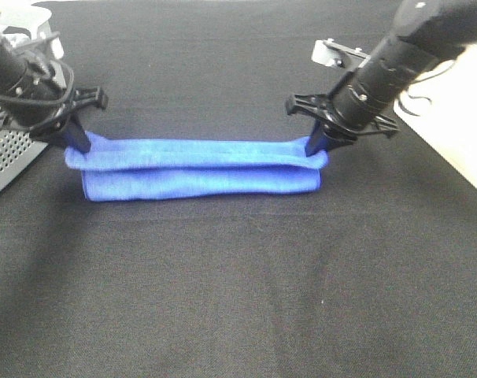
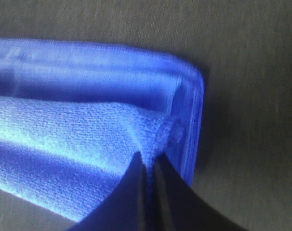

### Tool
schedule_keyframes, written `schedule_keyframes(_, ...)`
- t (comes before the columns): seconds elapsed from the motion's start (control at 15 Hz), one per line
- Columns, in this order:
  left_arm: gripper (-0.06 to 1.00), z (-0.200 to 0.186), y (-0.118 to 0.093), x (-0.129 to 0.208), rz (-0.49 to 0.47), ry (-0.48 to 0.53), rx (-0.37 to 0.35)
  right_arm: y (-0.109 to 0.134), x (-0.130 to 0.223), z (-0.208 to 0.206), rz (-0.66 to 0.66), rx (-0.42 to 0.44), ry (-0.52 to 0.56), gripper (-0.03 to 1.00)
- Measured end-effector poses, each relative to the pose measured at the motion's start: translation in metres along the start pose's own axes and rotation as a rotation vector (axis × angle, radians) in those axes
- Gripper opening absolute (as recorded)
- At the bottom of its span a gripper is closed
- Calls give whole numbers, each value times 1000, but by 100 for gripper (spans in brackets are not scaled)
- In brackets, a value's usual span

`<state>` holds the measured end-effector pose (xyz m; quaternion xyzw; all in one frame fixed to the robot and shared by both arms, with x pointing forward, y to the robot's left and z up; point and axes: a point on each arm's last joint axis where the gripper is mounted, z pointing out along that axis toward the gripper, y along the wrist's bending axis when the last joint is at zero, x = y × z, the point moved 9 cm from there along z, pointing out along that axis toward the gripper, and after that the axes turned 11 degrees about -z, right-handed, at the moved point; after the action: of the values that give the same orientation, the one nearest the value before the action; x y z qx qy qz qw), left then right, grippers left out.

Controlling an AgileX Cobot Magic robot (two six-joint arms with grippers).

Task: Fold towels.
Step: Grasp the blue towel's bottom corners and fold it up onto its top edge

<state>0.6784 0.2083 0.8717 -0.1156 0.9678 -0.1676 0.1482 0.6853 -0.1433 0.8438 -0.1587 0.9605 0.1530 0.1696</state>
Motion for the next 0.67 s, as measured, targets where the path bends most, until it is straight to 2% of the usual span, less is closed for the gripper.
schedule_keyframes(0.2,1,37,4,-10,-2,34,4,-12,-4,31,-2,14,22,0)
schedule_keyframes(0.33,4,57,5,-3,3,72,4,-16,1,43,8,20,34,7)
schedule_keyframes(0.47,20,68,2,0,34,71,3,-17,2,46,13,22,39,34)
schedule_keyframes(0.53,34,69,-1,-2,36,53,7,-19,2,45,28,25,38,51)
schedule_keyframes(0.6,56,67,-3,-8,33,21,12,-19,3,45,31,23,44,74)
schedule_keyframes(0.67,67,66,-1,-10,15,15,12,-19,3,41,19,25,49,81)
